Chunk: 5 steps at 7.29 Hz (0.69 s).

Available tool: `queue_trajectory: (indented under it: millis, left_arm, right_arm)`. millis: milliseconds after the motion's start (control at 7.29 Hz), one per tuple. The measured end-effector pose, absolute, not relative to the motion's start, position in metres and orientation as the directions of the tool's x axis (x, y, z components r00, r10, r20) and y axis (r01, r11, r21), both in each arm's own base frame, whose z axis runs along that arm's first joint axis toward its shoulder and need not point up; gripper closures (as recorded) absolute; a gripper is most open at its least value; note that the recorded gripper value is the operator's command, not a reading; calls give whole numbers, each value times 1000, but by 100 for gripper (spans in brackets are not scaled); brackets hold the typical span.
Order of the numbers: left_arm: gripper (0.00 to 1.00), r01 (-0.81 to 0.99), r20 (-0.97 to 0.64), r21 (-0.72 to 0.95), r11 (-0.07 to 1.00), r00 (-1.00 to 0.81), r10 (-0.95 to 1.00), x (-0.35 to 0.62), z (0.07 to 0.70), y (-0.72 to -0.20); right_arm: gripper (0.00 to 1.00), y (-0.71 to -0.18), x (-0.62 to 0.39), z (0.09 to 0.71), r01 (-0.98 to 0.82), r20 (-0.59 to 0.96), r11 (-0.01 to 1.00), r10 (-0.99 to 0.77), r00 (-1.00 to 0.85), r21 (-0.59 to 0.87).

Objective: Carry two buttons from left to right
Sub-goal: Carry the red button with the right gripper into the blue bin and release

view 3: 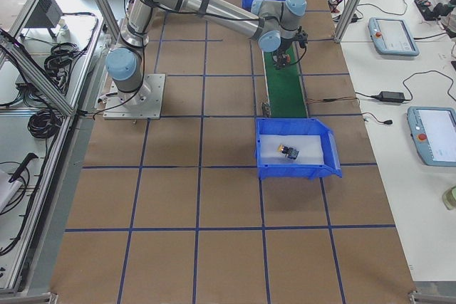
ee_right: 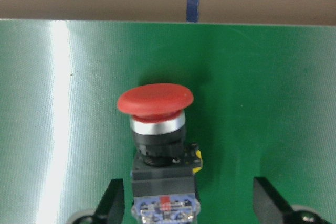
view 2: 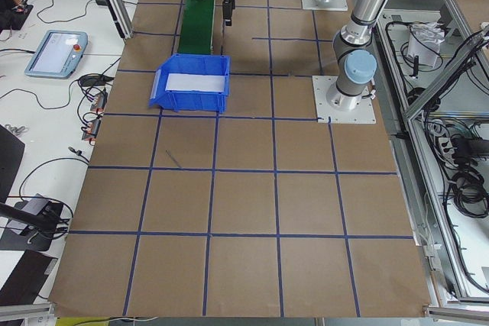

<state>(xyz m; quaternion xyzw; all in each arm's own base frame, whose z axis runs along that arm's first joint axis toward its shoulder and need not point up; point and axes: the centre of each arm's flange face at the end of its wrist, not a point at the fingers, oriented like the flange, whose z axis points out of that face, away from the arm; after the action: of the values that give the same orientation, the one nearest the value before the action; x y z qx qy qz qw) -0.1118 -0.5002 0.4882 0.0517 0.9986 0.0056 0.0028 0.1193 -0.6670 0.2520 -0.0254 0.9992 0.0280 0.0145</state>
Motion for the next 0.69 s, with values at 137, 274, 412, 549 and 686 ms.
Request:
queue_trajectory:
  millis: [137,274,412,549,686]
  left_arm:
    - [0,104,-5,11,995,-995,104,-112,488,-500]
    - [0,104,-5,11,995,-995,104,-112,488,-500]
    - [0,104,-6,11,994,-995,104,-112,488,-500]
    - [0,104,-6,11,995,-995,104,-112,488,-500]
    - [0,104,-7,11,995,-995,104,-112,488,-500]
  right_arm:
    - [77,-668,118,255,-51,-28,997,-50,-998,49]
    - [80,-670,117,259,-51,-26,998,-50,-998,41]
    - [80,-674,113,268,-49,-23,998,-48,-999,25]
    - [80,-680,104,283,-40,-17,999,-40,-999,10]
    - [80,-687,81,309,-32,11,999,-32,-999,-9]
